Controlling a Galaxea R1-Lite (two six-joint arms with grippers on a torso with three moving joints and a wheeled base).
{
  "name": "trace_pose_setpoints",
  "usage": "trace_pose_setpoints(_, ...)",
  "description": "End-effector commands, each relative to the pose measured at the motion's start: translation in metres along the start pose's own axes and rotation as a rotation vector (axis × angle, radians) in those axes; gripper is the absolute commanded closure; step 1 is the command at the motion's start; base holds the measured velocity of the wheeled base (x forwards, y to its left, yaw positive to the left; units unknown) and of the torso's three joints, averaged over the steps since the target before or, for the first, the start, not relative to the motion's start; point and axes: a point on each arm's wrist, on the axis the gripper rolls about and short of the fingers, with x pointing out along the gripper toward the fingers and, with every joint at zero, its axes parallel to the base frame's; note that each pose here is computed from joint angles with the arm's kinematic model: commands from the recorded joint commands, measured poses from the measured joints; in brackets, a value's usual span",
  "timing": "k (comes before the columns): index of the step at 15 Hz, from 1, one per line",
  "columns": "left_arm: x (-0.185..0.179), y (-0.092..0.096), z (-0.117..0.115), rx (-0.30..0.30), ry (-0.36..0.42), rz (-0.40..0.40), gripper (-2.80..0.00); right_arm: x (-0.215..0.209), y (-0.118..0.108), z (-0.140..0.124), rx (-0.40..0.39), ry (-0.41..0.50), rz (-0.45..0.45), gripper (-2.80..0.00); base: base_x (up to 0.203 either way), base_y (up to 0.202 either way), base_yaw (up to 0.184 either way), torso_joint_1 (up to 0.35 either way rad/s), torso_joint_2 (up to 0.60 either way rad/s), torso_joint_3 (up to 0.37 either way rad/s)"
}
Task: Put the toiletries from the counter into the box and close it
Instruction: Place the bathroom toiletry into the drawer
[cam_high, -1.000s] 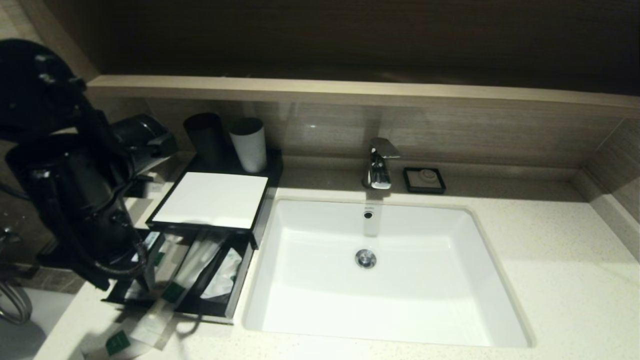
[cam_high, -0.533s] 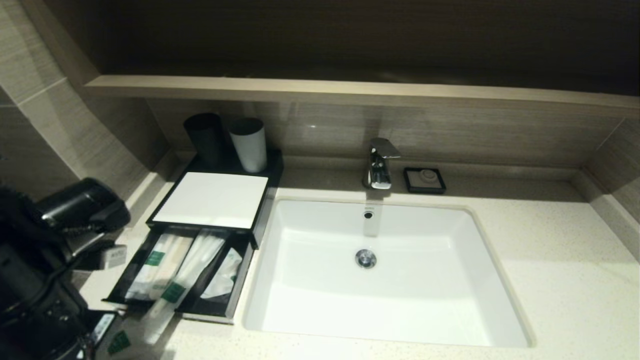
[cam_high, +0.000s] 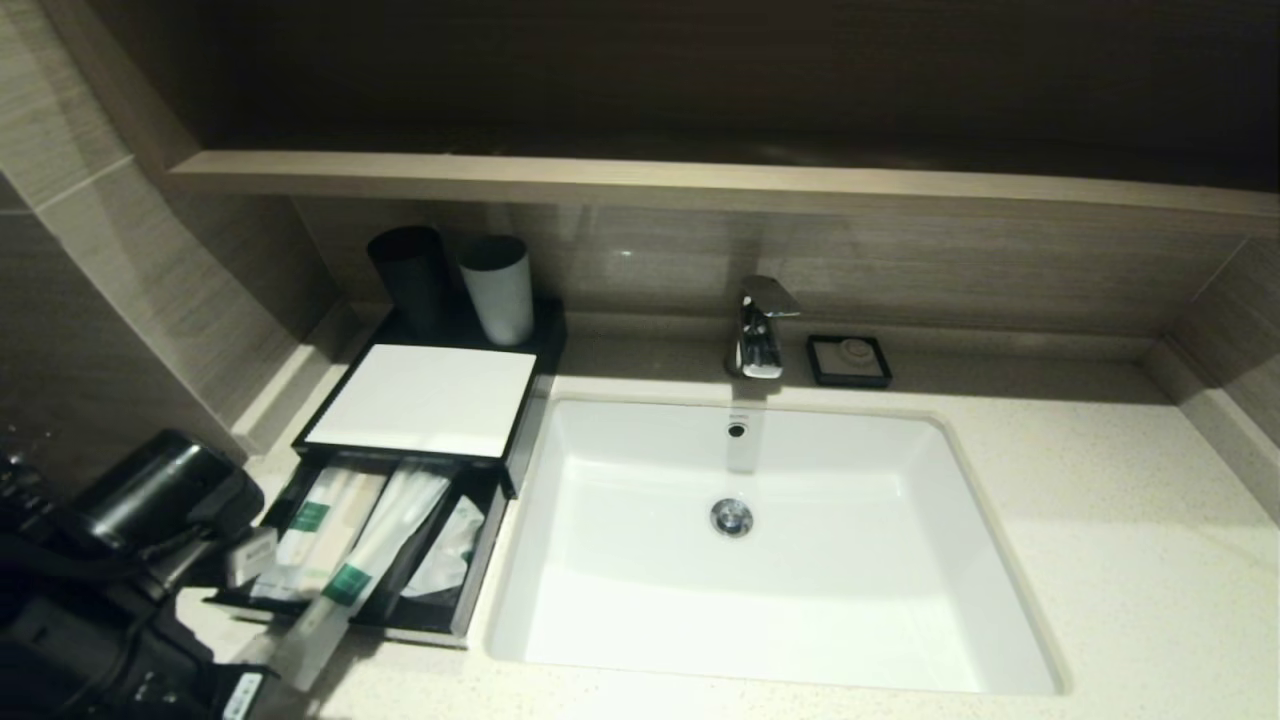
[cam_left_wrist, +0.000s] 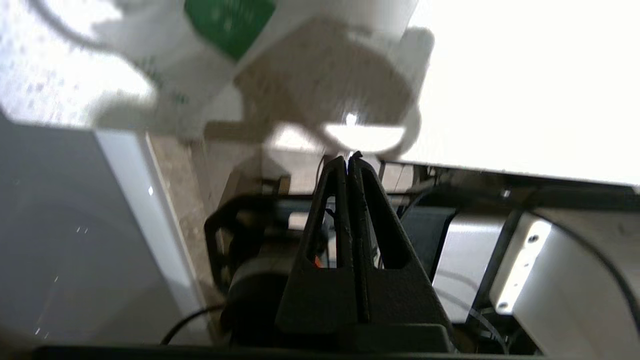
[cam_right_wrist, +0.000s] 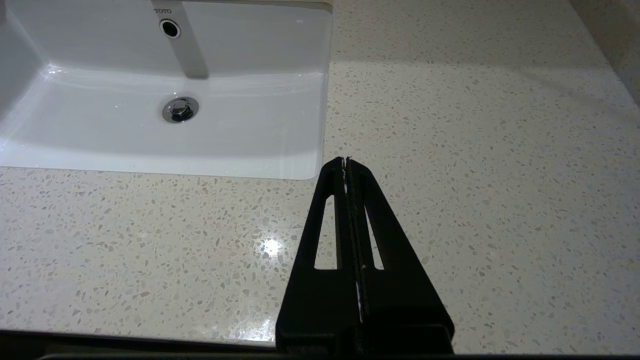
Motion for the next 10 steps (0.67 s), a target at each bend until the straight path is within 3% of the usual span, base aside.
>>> trace_pose_setpoints(1, 0.0091, -0.0012, 0.0024, -0.001, 0.013, 0.006, 0.0, 0.0001, 0.0, -0.0001, 0.0, 0.001, 0.0, 0.0, 0.0, 0.0, 0.0, 0.0, 0.0, 0.0)
trace_pose_setpoints(10, 0.0179, -0.0013, 0.0093, -0.008, 0.035, 0.022, 0.0, 0.0001, 0.0, -0.0001, 0.0, 0.001, 0.0, 0.0, 0.0, 0.0, 0.0, 0.0, 0.0, 0.0)
